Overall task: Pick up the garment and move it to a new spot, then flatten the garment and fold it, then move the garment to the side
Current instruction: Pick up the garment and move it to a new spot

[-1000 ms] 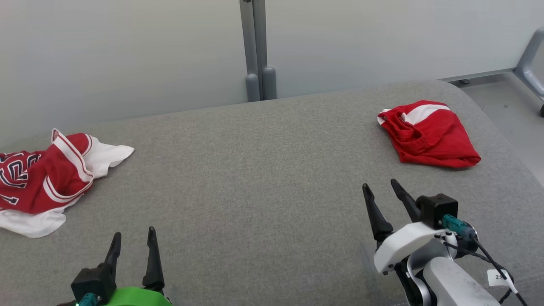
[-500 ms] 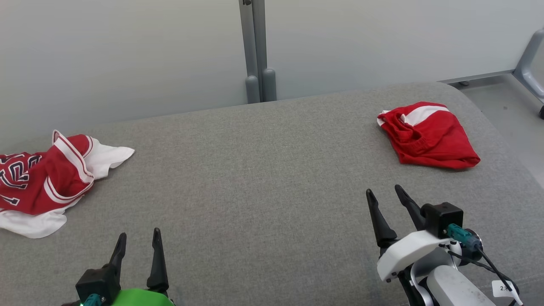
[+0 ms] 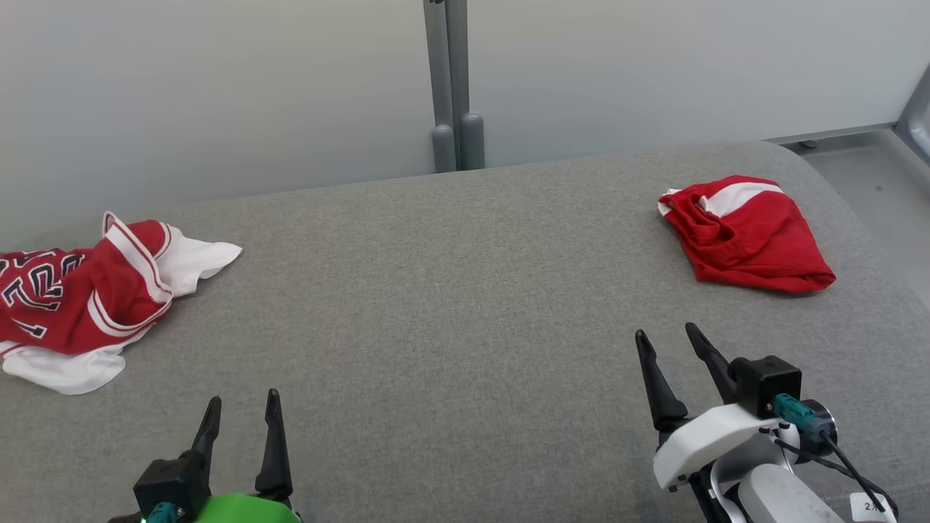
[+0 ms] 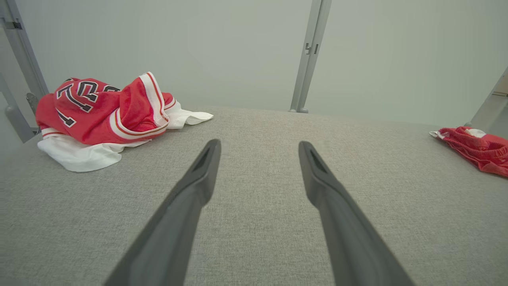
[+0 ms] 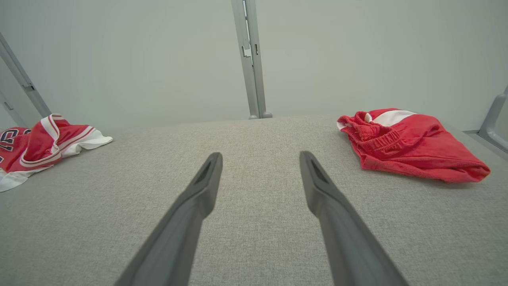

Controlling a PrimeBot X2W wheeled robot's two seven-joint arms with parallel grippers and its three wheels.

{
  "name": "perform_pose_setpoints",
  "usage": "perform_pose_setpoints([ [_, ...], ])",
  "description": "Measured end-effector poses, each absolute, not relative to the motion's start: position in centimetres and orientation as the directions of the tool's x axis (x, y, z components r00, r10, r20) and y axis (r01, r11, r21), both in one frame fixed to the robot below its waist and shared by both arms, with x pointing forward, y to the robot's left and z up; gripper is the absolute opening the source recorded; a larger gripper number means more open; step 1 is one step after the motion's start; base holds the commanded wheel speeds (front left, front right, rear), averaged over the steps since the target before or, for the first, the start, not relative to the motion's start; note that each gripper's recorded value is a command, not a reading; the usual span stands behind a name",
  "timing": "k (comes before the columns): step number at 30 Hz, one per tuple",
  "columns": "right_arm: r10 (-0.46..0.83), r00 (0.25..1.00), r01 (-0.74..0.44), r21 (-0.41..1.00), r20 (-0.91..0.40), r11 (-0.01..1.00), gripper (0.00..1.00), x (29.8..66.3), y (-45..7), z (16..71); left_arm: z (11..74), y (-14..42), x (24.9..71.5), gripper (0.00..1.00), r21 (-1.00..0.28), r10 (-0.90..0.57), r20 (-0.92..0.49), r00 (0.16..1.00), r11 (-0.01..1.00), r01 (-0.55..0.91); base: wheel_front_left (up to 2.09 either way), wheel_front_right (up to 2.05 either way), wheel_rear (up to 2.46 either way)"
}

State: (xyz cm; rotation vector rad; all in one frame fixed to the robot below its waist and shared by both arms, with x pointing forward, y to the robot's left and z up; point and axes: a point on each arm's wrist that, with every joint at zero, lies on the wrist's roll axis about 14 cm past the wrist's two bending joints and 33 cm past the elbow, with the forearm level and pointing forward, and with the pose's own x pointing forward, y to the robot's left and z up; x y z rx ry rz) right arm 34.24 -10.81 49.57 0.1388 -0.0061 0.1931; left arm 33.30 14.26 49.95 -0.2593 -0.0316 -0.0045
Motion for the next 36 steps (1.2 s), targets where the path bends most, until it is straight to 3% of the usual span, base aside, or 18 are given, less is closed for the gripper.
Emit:
perform_pose_setpoints([
  [11, 0.287, 0.957, -0.289, 0.115, 0.04, 0.95, 1.0, 35.0, -7.8, 50.3, 49.9, 18.0, 32.0, 1.0, -0.257, 0.123, 0.035, 0.992, 0.96, -0.11, 0.0, 0.0, 0.0],
  [23, 0.536, 0.842, -0.539, 0.138, 0.057, 0.831, 1.0, 34.4, 1.1, 51.0, 50.4, 25.8, 27.6, 1.0, -0.229, 0.376, 0.062, 0.925, 0.907, -0.353, 0.0, 0.0, 0.0],
  [36, 0.639, 0.768, -0.639, 0.127, 0.048, 0.759, 1.0, 35.0, 5.8, 50.9, 50.3, 27.8, 23.3, 1.0, -0.239, 0.482, 0.063, 0.874, 0.857, -0.455, 0.0, 0.0, 0.0],
])
